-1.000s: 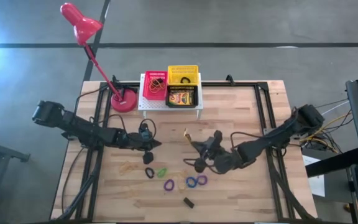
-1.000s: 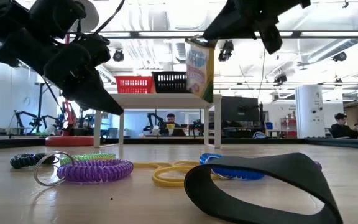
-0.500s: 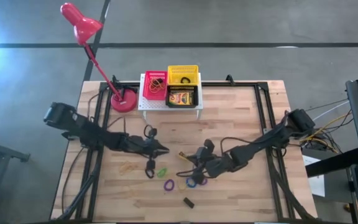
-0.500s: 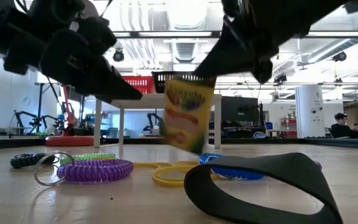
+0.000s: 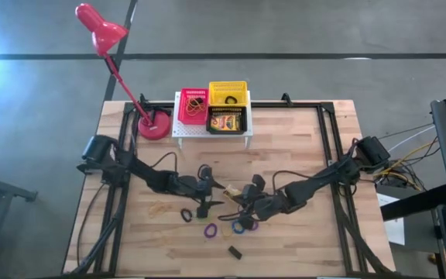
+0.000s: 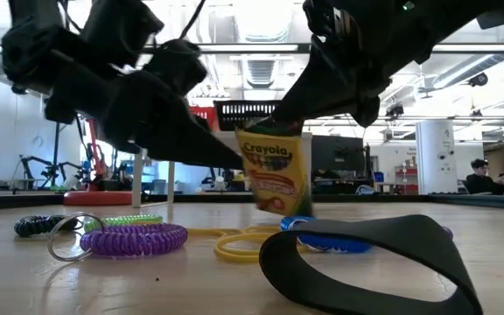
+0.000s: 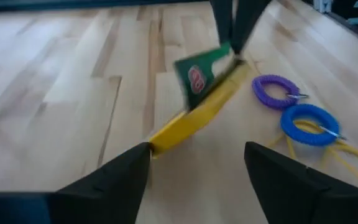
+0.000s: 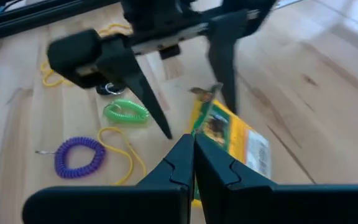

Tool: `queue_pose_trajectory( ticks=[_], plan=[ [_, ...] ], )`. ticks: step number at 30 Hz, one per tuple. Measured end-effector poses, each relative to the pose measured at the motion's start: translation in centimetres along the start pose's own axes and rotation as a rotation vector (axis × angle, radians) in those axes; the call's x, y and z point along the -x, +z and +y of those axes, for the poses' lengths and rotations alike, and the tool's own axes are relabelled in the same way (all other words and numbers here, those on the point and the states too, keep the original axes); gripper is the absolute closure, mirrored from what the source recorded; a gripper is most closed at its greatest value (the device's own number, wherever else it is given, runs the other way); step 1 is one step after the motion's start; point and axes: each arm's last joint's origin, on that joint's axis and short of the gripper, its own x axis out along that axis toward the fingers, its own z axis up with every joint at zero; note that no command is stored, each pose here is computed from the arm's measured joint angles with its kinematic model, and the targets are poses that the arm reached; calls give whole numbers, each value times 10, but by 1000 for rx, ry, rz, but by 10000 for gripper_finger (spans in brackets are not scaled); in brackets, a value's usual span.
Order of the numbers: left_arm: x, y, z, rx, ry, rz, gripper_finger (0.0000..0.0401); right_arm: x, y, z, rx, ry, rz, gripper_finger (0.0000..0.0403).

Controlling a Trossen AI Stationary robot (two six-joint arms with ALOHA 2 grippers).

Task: Pick & Place Office Desk Supplies
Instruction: Put the crayon box into the black bin on the shelf

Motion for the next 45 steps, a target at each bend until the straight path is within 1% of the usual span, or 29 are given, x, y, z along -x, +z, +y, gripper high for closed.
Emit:
queue_pose_trajectory(
  ticks=[2, 4, 7, 10, 15, 18, 21, 23, 27, 30, 33, 36, 39, 42, 45],
  plan=[
    [-7, 3, -1, -44, 8, -4, 127, 0, 0, 0, 3, 16, 11, 394],
    [-13, 7, -2, -72, 7, -13, 131, 0, 0, 1, 15, 37, 23, 394],
    [-17, 10, -3, -89, 7, -18, 157, 1, 1, 1, 29, 44, 24, 394],
    [-16, 8, -2, -91, 7, -4, 202, 3, 2, 2, 42, 59, 32, 394],
    [-16, 2, -3, -81, 2, 46, 291, 6, 5, 2, 43, 77, 35, 391],
    [-16, 0, -3, -71, 1, 66, 338, 7, 11, -2, 31, 133, 76, 370],
    [-16, 0, -3, -51, 1, 65, 370, 7, 16, -7, 19, 172, 109, 330],
    [-15, 1, -3, -38, 2, 68, 374, 6, 18, -12, 18, 164, 131, 298],
    [-13, 2, -2, -15, 10, 103, 371, 2, 24, -21, 29, 111, 178, 230],
    [-11, 4, -2, -19, 17, 156, 357, -2, 33, -23, 101, 98, 175, 187],
    [-12, 8, -3, -36, 16, 201, 352, -4, 43, -20, 205, 91, 150, 158],
    [-13, 11, -3, -39, 14, 214, 354, 0, 60, -14, 250, 70, 126, 147],
    [-13, 12, -3, -43, 11, 216, 355, 4, 70, -12, 281, 44, 170, 146],
    [-13, 12, -3, -43, 14, 215, 355, 0, 71, -11, 279, 54, 199, 154],
    [-13, 12, -3, -43, 15, 215, 355, -9, 65, -13, 283, 56, 238, 167]
  ],
)
